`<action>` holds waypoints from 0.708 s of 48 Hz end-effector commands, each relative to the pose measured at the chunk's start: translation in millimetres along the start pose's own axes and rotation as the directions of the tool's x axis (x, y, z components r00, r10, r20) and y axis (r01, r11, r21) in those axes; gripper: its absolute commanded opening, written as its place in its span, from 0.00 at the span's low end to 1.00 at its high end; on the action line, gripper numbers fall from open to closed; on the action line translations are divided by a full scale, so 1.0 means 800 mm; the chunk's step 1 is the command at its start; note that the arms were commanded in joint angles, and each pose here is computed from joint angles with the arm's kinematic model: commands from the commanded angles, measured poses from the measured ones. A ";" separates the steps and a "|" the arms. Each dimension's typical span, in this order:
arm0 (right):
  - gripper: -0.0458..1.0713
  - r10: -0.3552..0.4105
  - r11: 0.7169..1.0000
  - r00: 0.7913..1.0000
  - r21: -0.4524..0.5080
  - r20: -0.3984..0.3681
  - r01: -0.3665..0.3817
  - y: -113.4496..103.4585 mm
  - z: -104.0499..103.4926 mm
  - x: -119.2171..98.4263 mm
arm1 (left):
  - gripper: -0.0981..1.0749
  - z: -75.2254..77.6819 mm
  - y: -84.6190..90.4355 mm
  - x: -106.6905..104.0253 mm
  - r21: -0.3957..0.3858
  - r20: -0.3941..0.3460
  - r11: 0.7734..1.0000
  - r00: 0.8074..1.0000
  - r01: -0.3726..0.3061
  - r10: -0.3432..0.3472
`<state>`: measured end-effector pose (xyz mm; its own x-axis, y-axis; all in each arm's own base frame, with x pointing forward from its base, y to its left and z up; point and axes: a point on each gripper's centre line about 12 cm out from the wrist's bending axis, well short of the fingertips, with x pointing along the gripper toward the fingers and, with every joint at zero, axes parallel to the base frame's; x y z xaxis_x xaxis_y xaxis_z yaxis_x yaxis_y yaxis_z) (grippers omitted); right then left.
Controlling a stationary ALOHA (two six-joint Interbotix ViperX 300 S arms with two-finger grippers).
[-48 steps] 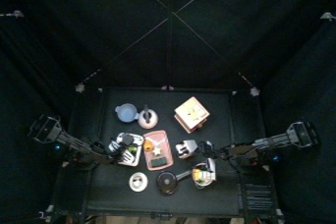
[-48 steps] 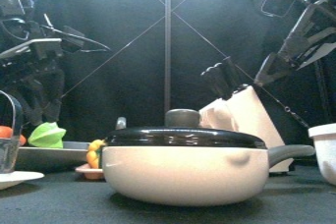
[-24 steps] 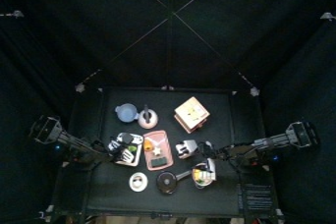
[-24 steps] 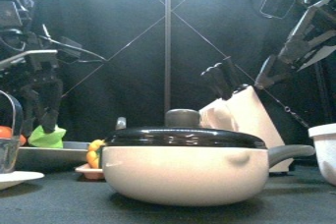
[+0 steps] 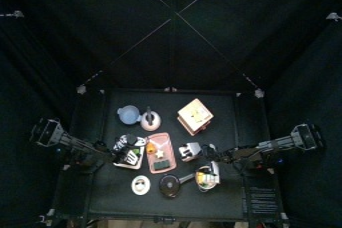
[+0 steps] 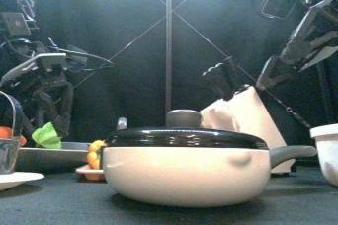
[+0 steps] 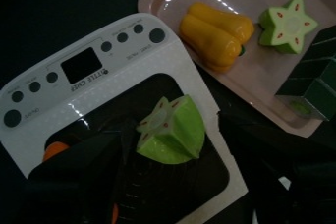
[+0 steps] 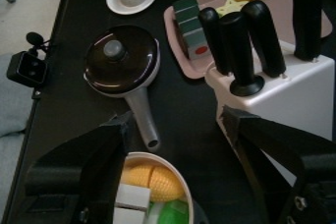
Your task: Grab starfruit top
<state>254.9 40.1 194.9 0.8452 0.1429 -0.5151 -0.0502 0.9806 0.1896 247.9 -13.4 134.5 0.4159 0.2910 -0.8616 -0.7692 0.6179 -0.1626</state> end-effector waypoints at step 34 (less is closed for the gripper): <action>0.94 0.009 1.000 0.999 0.005 0.032 -0.009 0.003 0.013 -0.001 | 0.72 0.016 -0.008 -0.016 0.011 0.051 0.998 0.997 0.059 -0.060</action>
<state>254.9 40.1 194.9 0.8452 0.1429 -0.5151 -0.0494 0.9804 0.1909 248.3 -11.8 139.3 0.4342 0.2905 -0.8527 -0.7639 0.6204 -0.1776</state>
